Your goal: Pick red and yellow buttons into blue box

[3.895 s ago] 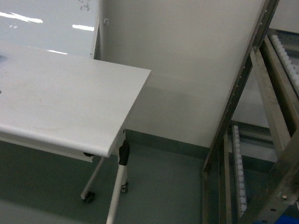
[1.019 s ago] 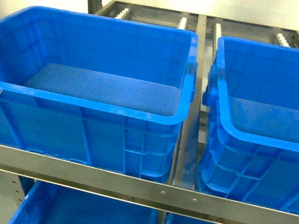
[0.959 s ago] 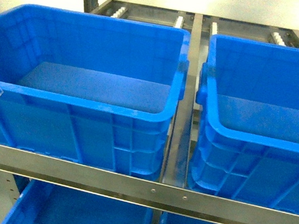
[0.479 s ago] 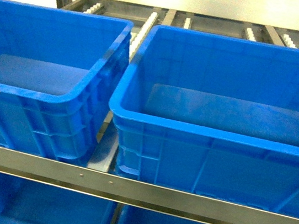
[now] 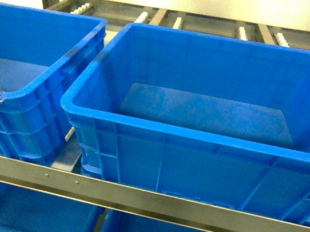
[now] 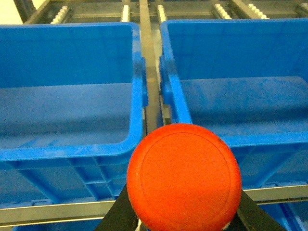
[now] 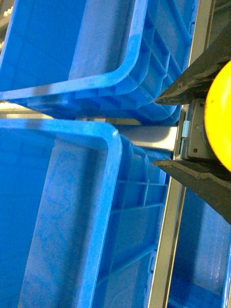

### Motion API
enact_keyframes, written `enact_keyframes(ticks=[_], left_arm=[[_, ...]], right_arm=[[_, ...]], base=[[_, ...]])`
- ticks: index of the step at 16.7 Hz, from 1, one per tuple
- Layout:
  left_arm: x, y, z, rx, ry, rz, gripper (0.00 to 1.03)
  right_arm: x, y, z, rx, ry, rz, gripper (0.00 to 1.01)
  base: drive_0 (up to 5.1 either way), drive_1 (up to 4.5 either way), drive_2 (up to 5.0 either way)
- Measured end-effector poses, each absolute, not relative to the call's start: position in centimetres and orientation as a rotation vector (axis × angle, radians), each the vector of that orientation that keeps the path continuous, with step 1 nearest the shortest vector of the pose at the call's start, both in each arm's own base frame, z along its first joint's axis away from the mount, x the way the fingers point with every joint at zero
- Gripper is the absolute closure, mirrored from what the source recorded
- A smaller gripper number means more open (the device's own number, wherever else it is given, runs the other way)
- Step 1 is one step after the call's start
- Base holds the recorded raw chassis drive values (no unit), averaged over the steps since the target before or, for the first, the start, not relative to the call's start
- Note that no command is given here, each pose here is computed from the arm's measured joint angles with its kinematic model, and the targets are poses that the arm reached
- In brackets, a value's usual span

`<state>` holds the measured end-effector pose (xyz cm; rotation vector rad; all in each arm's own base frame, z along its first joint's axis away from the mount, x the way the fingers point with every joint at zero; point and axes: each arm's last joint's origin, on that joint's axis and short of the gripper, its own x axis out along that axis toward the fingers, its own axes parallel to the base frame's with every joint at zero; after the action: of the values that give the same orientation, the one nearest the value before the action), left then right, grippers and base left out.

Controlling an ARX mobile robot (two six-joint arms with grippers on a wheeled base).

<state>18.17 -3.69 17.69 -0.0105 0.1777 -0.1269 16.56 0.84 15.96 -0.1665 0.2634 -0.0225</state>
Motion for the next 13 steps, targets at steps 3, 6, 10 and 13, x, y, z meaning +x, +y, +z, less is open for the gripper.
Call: enact_keyframes(ticks=[3,6,10,13], left_arm=[[18.2,-3.7,17.7,-0.011,0.178,-0.122,0.79],[18.2,-3.6,17.7,-0.011,0.176,-0.116,0.79],[18.2,-3.6,17.6,-0.01,0.182,-0.116,0.79],[18.2,-3.6,17.6,-0.01,0.182,-0.116,0.79]], right_arm=[[16.6,0.8,16.0,-0.166,0.262,-0.023,0.71],[16.6,0.9,16.0,-0.166,0.26,-0.022,0.71],[16.7,0.8,16.3,-0.168,0.242,-0.02,0.71],[16.3,-0.1,17.1,-0.187,0.209,-0.074,0.71]], base=[[4.8,-2.25,-2.2],[0.0,1.4,-1.3],[0.1,4.19,-4.0],[0.1,4.19,-4.0]])
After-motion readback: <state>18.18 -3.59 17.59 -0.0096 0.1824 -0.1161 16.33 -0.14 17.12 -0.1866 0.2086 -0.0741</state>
